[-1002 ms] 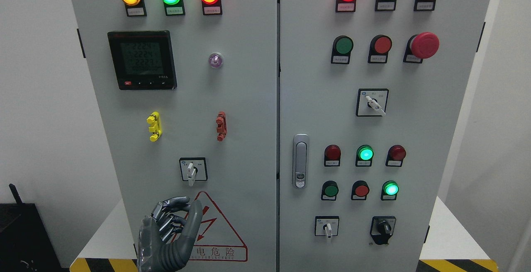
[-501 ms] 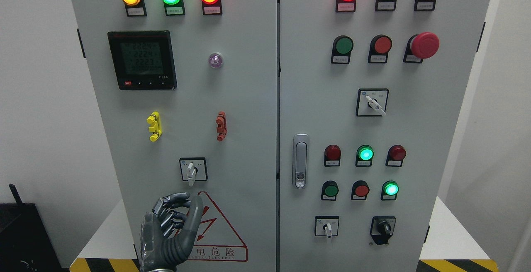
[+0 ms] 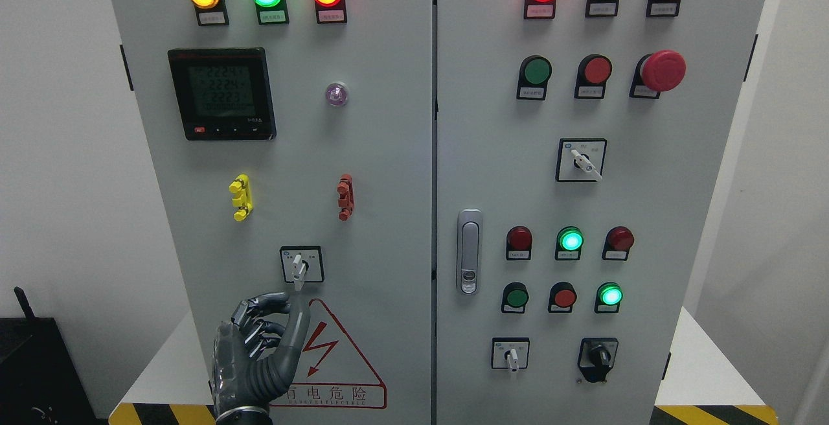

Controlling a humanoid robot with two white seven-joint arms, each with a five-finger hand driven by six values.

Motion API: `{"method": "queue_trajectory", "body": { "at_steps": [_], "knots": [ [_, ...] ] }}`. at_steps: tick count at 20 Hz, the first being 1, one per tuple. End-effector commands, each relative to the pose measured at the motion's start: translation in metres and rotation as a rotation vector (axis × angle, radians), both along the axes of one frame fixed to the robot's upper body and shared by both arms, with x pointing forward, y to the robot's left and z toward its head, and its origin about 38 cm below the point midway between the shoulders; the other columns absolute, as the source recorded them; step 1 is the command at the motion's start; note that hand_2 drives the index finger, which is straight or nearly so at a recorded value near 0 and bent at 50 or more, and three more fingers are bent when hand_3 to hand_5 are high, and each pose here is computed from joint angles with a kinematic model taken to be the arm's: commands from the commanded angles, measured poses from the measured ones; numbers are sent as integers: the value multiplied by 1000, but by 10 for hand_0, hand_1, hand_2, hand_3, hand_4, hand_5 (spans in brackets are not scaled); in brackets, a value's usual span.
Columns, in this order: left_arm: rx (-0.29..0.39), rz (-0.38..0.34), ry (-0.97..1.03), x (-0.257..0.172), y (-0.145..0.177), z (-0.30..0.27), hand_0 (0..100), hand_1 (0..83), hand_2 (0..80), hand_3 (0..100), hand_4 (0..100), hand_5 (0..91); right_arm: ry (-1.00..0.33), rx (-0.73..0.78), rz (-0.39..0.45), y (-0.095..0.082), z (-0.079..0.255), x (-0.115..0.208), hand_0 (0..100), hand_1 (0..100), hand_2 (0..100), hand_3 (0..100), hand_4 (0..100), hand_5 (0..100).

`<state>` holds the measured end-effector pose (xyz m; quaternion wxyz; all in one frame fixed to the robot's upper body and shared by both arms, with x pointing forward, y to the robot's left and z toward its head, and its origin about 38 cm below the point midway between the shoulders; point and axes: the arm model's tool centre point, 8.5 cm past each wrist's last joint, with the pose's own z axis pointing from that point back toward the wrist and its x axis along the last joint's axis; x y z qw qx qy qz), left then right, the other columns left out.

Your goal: Turn on light switch 1

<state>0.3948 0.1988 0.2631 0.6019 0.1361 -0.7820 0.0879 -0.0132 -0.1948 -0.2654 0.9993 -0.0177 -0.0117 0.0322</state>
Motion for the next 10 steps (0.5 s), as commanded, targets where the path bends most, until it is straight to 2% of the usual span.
{"method": "queue_trajectory", "body": {
  "at_steps": [1,10],
  "knots": [
    [-1,10,-6,6,3,6,249,604,415,559,730,627,2,0,-24,0,0,0,0,0,0,0,0,0],
    [-1,11,-29,9,3,17,250,609,423,557,731,631,2,0,-24,0,0,0,0,0,0,0,0,0]
  ]
}}
